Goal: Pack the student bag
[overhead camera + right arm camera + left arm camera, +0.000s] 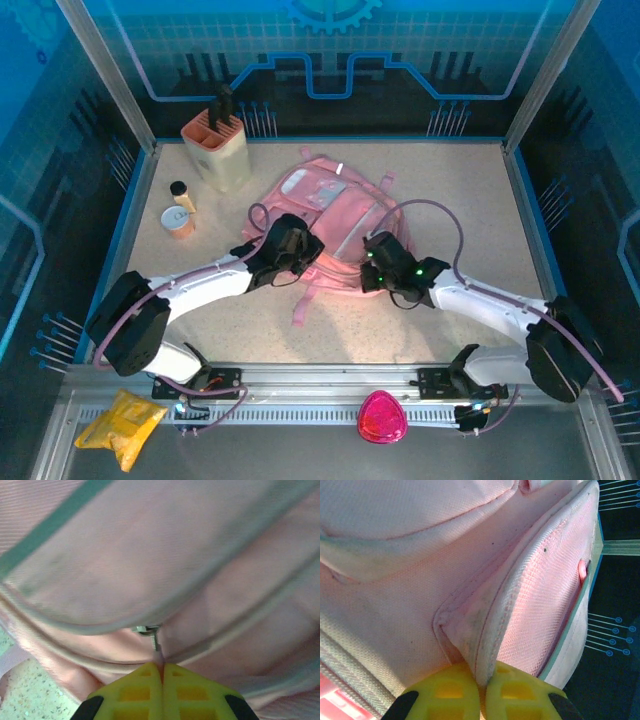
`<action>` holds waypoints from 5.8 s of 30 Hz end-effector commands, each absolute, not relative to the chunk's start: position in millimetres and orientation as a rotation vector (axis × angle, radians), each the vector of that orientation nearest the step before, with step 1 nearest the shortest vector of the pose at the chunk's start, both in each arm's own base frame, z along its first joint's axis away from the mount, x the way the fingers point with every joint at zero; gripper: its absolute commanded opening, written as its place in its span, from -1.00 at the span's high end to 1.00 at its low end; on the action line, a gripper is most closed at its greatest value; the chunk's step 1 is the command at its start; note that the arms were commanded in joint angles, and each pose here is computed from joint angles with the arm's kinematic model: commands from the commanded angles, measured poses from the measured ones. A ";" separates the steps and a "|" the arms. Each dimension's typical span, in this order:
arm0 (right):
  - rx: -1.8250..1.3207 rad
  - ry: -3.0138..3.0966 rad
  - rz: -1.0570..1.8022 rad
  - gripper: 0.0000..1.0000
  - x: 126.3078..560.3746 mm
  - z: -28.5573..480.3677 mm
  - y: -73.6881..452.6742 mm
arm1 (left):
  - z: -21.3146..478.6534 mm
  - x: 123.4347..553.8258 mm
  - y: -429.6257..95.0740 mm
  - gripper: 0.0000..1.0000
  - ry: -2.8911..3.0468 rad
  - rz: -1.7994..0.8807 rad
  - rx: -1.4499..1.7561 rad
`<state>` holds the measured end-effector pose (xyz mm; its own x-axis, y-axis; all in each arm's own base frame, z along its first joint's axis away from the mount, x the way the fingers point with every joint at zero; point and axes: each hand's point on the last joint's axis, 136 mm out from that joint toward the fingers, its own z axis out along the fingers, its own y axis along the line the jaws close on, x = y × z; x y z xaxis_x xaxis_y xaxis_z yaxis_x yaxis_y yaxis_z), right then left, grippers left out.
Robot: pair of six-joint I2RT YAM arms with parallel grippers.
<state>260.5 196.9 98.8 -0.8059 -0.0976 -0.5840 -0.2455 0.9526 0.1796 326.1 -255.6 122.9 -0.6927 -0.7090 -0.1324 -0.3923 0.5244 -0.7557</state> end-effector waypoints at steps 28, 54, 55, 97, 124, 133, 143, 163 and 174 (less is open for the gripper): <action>-0.299 2.484 0.347 0.97 260.8 122.2 219.4 | 120.5 344.9 -283.9 0.00 2.349 -1.082 -0.830; -0.039 2.619 0.445 0.07 289.3 98.2 234.6 | 136.2 361.1 -294.2 1.00 2.238 -1.097 -0.955; -0.024 2.628 0.437 0.07 290.2 95.7 234.1 | 137.2 360.6 -293.9 1.00 2.236 -1.099 -0.957; -0.106 2.538 0.185 1.00 306.1 109.2 181.1 | 145.7 341.5 -293.6 0.79 2.267 -1.066 -0.887; -0.110 2.539 0.190 1.00 307.9 99.0 180.1 | 107.2 360.6 -329.2 0.80 2.232 -0.960 -1.045; 0.008 2.542 0.057 1.00 313.1 95.4 136.2 | 110.7 354.9 -288.6 1.00 2.242 -0.858 -1.035; 0.006 2.565 0.053 1.00 311.0 94.3 124.9 | 124.4 352.2 -209.3 1.00 2.303 -0.705 -0.911; -0.331 2.546 0.404 1.00 270.3 107.0 262.7 | 152.2 352.6 -171.0 -0.05 2.327 -0.826 -0.846; -0.320 2.537 0.394 1.00 267.8 105.8 256.0 | 138.2 318.4 -250.0 -0.21 2.221 -1.037 -1.045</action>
